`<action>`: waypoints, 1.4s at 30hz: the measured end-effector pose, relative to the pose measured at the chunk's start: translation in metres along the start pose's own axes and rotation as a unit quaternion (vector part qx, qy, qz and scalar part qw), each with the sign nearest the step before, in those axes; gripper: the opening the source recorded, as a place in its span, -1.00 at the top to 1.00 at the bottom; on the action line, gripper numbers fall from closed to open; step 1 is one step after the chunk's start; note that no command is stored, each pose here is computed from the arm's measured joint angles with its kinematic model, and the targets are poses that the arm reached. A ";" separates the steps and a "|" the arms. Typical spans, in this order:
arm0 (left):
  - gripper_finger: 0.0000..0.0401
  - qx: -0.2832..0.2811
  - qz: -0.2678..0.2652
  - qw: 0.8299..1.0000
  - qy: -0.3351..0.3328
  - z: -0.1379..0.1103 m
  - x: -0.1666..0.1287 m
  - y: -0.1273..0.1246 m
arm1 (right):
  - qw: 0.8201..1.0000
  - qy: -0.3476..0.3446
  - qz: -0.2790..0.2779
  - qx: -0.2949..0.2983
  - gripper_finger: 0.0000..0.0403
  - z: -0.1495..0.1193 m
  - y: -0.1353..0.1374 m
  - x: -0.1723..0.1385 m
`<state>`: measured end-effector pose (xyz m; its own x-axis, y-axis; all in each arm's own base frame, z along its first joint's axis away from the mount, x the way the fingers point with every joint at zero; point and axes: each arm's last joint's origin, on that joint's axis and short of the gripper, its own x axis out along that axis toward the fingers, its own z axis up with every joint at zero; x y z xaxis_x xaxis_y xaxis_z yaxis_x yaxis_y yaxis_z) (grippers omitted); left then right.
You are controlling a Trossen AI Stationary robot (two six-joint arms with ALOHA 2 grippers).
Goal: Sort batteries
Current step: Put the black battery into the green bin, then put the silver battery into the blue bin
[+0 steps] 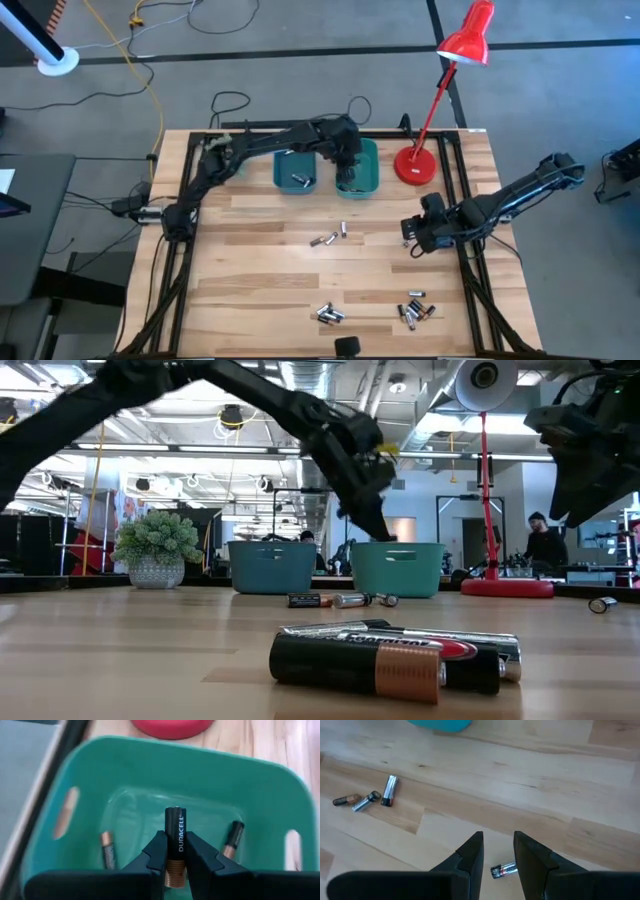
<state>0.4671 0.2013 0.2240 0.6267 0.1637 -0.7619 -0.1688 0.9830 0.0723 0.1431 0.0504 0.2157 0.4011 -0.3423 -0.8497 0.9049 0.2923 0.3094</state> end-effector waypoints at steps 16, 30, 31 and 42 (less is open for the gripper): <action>0.71 0.014 -0.002 1.000 0.011 -0.003 0.038 0.007 | 1.000 0.002 0.005 0.023 0.38 -0.001 0.002 0.001; 0.40 0.009 0.013 1.000 0.018 -0.002 0.035 0.005 | 1.000 0.003 0.005 0.027 0.38 -0.001 0.002 0.001; 0.38 0.009 0.014 1.000 0.018 -0.002 0.035 0.005 | 1.000 0.003 0.005 0.027 0.38 -0.001 0.002 0.001; 0.35 0.022 0.036 0.999 -0.012 0.015 0.004 0.006 | 1.000 0.002 0.005 0.027 0.38 -0.001 0.002 0.001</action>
<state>0.4799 0.2089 0.2312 0.6315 0.2358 -0.7386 -0.1815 0.9711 0.1548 0.1457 0.0517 0.2149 0.4100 -0.3353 -0.8483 0.9072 0.2466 0.3410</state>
